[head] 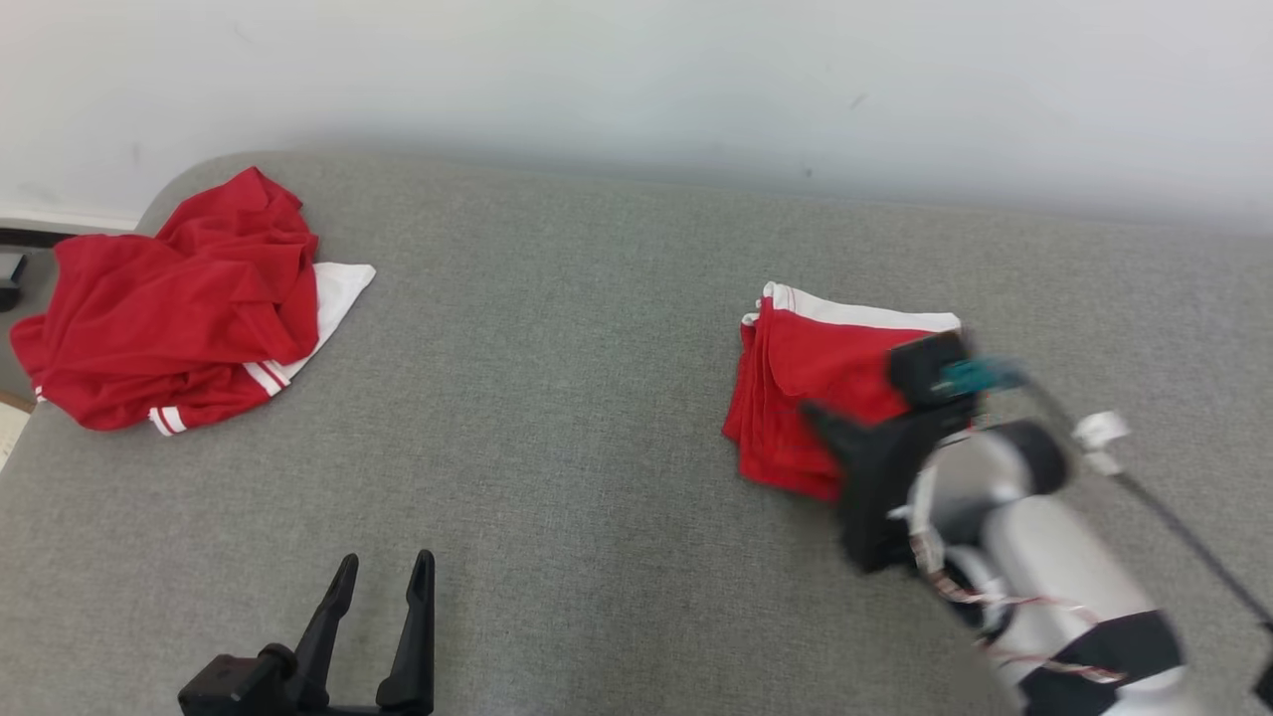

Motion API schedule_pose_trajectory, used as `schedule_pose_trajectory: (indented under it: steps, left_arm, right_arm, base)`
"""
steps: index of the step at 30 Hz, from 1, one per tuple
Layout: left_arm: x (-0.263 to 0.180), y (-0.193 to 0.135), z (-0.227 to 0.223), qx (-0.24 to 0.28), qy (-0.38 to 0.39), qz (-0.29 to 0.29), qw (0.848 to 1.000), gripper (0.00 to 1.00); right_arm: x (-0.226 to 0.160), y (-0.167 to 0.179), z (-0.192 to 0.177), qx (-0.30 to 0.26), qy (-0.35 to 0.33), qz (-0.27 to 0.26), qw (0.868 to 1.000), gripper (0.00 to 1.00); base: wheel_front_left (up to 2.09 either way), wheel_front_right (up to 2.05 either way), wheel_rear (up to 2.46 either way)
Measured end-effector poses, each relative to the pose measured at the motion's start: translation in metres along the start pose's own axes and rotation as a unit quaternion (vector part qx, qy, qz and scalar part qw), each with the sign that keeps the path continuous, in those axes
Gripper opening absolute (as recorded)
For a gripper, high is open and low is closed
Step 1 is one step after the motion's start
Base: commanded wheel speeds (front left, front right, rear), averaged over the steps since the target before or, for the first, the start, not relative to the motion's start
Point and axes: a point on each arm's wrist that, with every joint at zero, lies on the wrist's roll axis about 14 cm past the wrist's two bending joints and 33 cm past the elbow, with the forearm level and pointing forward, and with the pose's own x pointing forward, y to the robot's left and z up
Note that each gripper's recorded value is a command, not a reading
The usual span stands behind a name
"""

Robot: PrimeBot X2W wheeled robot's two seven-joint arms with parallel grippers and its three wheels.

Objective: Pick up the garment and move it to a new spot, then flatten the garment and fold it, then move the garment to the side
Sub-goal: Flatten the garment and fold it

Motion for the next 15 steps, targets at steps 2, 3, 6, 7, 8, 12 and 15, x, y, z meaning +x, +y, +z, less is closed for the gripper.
schedule_pose_trajectory:
  steps: [2,3,6,7,8,12,15]
  left_arm:
    - [0.000,-0.002,0.000,0.000,0.000,-0.003,1.000,1.00]
    - [-0.001,-0.003,-0.001,0.000,0.001,-0.004,1.000,1.00]
    - [-0.001,-0.003,-0.002,-0.001,0.005,-0.005,1.000,1.00]
    - [-0.001,-0.004,-0.003,-0.001,0.006,-0.006,1.000,1.00]
    - [-0.001,-0.005,-0.004,-0.002,0.008,-0.007,1.000,1.00]
    - [0.000,-0.002,-0.005,-0.002,0.009,-0.004,1.000,1.00]
    - [-0.001,0.004,-0.008,-0.002,0.014,0.007,1.000,1.00]
  right_arm:
    - [-0.009,-0.030,0.007,-0.005,-0.011,-0.043,0.999,0.00]
    - [-0.013,-0.043,0.008,-0.011,-0.012,-0.064,0.998,0.00]
    - [-0.017,-0.067,0.002,-0.017,-0.001,-0.103,0.995,0.00]
    - [-0.016,-0.070,-0.003,-0.021,0.007,-0.110,0.994,0.00]
    - [-0.014,-0.073,-0.008,-0.028,0.017,-0.117,0.993,0.00]
    - [-0.003,-0.076,-0.021,-0.047,0.034,-0.125,0.990,0.00]
    - [0.012,-0.059,-0.034,-0.052,0.051,-0.103,0.992,0.00]
  base:
    - [0.00,0.00,0.00]
    - [0.00,0.00,0.00]
    - [0.00,0.00,0.00]
    - [0.00,0.00,0.00]
    - [0.00,0.00,0.00]
    - [0.00,0.00,0.00]
    - [0.00,0.00,0.00]
